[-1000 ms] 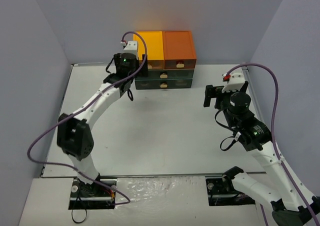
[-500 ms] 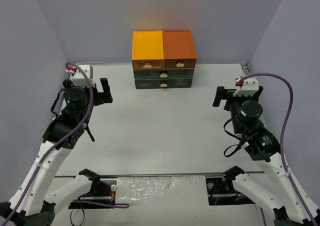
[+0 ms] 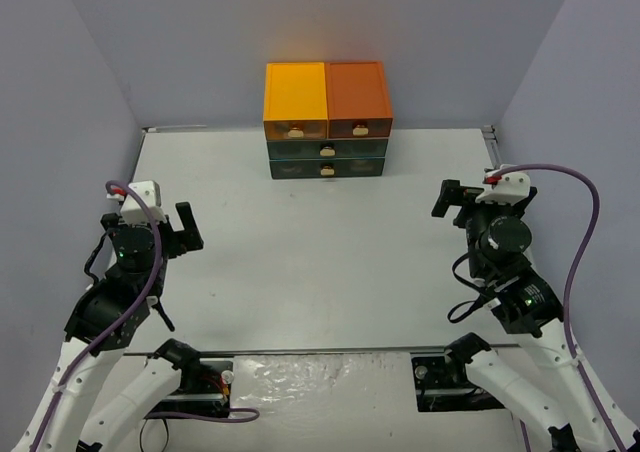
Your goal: Organize the makeup
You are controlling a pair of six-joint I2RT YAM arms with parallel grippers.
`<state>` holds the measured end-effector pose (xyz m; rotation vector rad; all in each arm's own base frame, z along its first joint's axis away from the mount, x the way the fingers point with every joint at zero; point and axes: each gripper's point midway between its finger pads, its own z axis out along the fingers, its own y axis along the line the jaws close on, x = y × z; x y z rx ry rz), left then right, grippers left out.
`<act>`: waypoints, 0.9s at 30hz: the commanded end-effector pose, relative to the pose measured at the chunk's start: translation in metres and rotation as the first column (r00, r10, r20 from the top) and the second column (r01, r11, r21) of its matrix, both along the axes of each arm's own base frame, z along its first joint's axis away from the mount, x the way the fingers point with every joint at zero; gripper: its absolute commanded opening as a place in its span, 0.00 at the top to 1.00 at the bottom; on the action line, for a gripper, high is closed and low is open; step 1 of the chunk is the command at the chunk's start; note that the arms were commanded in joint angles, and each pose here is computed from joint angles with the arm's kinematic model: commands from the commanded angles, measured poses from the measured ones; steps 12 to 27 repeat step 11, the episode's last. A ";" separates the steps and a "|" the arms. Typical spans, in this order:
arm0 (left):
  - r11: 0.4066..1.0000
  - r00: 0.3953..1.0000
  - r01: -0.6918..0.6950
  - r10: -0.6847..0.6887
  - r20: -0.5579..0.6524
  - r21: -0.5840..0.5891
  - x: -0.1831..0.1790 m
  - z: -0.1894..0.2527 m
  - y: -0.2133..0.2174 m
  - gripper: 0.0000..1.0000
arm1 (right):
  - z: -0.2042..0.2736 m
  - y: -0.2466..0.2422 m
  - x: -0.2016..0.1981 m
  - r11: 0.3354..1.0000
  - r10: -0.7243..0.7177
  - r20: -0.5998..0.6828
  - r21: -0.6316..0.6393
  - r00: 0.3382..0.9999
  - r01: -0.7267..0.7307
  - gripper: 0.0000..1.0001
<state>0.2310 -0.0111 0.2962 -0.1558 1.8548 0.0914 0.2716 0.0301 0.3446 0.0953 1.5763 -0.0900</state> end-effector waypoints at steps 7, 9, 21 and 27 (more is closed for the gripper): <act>0.999 0.999 -0.013 0.015 0.029 -0.051 0.015 0.012 -0.007 0.03 | 0.024 0.002 0.004 0.998 -0.004 0.093 0.063 0.996 -0.002 0.00; 0.999 0.999 -0.012 0.014 0.032 -0.053 0.016 0.012 -0.008 0.03 | 0.025 0.003 0.004 0.998 0.003 0.095 0.064 0.995 -0.009 0.00; 0.998 0.999 -0.012 0.014 0.034 -0.054 0.017 0.013 -0.008 0.03 | 0.026 0.004 0.005 0.998 0.009 0.096 0.063 0.995 -0.015 0.00; 0.998 0.999 -0.012 0.014 0.034 -0.054 0.017 0.013 -0.008 0.03 | 0.026 0.004 0.005 0.998 0.009 0.096 0.063 0.995 -0.015 0.00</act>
